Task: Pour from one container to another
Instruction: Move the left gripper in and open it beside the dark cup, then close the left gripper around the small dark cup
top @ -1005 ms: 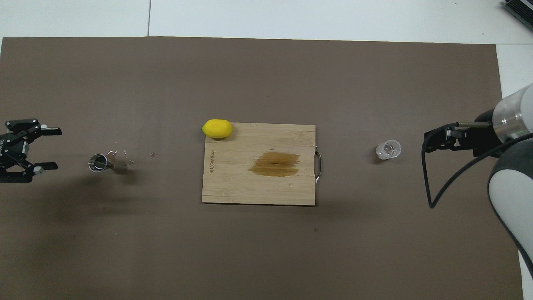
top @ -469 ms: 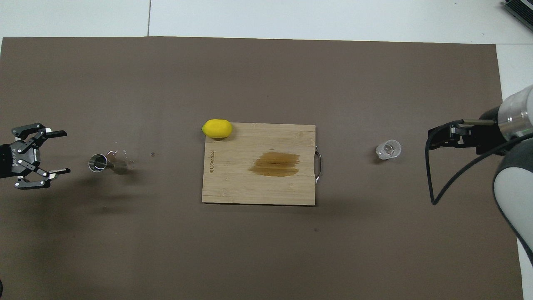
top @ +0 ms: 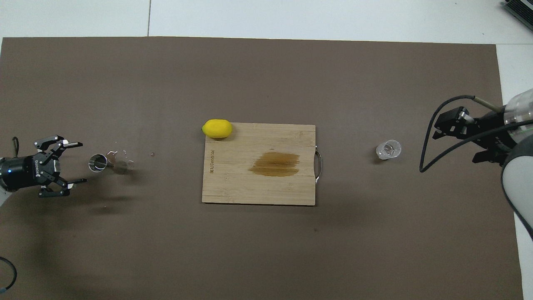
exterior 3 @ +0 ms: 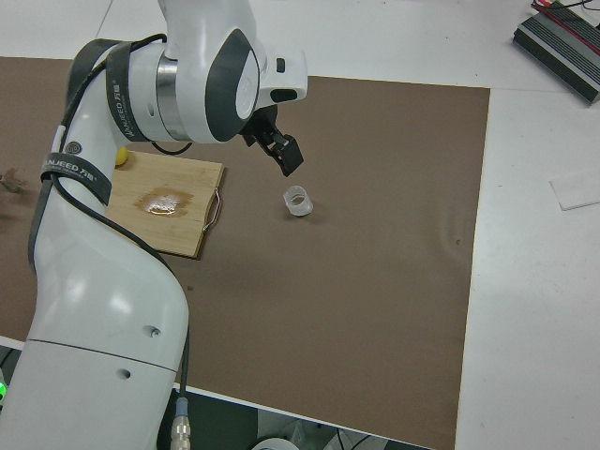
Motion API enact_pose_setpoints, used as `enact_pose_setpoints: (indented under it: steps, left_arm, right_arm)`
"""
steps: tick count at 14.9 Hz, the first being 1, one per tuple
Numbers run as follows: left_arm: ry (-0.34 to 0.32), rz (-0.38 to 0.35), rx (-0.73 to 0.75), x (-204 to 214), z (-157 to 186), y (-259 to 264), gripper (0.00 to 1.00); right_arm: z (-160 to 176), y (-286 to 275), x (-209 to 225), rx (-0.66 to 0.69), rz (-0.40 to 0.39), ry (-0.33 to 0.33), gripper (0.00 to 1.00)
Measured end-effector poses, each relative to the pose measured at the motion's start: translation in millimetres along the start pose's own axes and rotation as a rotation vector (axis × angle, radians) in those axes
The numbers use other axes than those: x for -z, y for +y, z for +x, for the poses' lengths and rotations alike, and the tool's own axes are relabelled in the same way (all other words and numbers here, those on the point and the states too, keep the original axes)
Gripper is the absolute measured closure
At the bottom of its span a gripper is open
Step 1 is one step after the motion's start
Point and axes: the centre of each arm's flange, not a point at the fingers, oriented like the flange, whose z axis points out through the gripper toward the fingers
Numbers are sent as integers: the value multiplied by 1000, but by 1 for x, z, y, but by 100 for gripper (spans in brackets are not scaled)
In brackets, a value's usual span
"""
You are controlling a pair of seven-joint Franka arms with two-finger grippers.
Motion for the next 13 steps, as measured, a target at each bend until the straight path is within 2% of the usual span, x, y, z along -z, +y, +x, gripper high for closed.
enact_pose_setpoints:
  steps: [3,7,13]
  left_arm:
    - [-26,17,3,-2,-9,2,0]
    - [-61,37,36,-11,-29,12,0]
    - [-30,41,42,-28,-31,12,0]
  right_arm:
    - [5,0,-8,-86,21,1,3]
    - [4,-2,-8,-97,35,-10,3]
    - [2,-5,-8,-91,37,-11,1]
